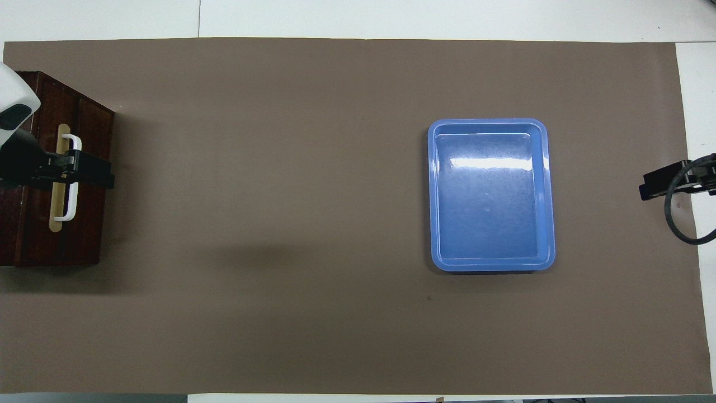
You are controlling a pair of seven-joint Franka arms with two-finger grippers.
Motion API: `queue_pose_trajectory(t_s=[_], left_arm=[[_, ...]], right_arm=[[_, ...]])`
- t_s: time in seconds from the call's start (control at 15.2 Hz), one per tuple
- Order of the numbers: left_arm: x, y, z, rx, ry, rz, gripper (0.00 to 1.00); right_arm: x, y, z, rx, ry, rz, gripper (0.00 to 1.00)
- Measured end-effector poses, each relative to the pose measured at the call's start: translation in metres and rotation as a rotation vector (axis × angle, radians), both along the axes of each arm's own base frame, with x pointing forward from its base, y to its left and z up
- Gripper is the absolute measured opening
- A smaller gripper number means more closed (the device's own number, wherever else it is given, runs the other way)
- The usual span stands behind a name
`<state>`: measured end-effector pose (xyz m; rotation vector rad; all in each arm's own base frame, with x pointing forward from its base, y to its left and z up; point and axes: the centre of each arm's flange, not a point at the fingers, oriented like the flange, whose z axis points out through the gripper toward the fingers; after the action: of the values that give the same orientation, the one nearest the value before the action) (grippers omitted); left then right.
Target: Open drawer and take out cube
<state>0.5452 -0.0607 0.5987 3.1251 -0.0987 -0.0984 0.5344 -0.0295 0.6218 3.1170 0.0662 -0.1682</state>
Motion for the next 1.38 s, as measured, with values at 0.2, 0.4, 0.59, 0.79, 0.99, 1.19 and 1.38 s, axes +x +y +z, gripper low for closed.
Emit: queue_pose_trajectory(t_s=[0.2,0.4,0.59,0.79,0.99,1.19,1.38], left_arm=[[0.0,-0.004,0.0,0.0,0.0,-0.007,1.0],[0.0,-0.005,0.0,0.001,-0.001,0.004,1.0],[0.005,-0.004,-0.004,0.024,-0.046,0.039,1.0],[0.012,-0.004,-0.026,0.138,-0.108,0.003,1.0],[0.022,-0.009,-0.054,0.251,-0.136,-0.049,1.0],[0.04,-0.008,-0.102,0.345,-0.145,-0.065,1.0],[0.052,-0.004,-0.15,0.375,-0.174,-0.062,1.0]], right_arm=[[0.0,0.0,0.0,0.0,0.0,0.0,1.0],[0.0,0.0,0.0,0.0,0.0,0.0,1.0],[0.0,0.0,0.0,0.0,0.0,0.0,1.0],[0.0,0.0,0.0,0.0,0.0,0.0,1.0],[0.0,0.0,0.0,0.0,0.0,0.0,1.0],[0.0,0.0,0.0,0.0,0.0,0.0,1.0],[0.0,0.0,0.0,0.0,0.0,0.0,1.0]])
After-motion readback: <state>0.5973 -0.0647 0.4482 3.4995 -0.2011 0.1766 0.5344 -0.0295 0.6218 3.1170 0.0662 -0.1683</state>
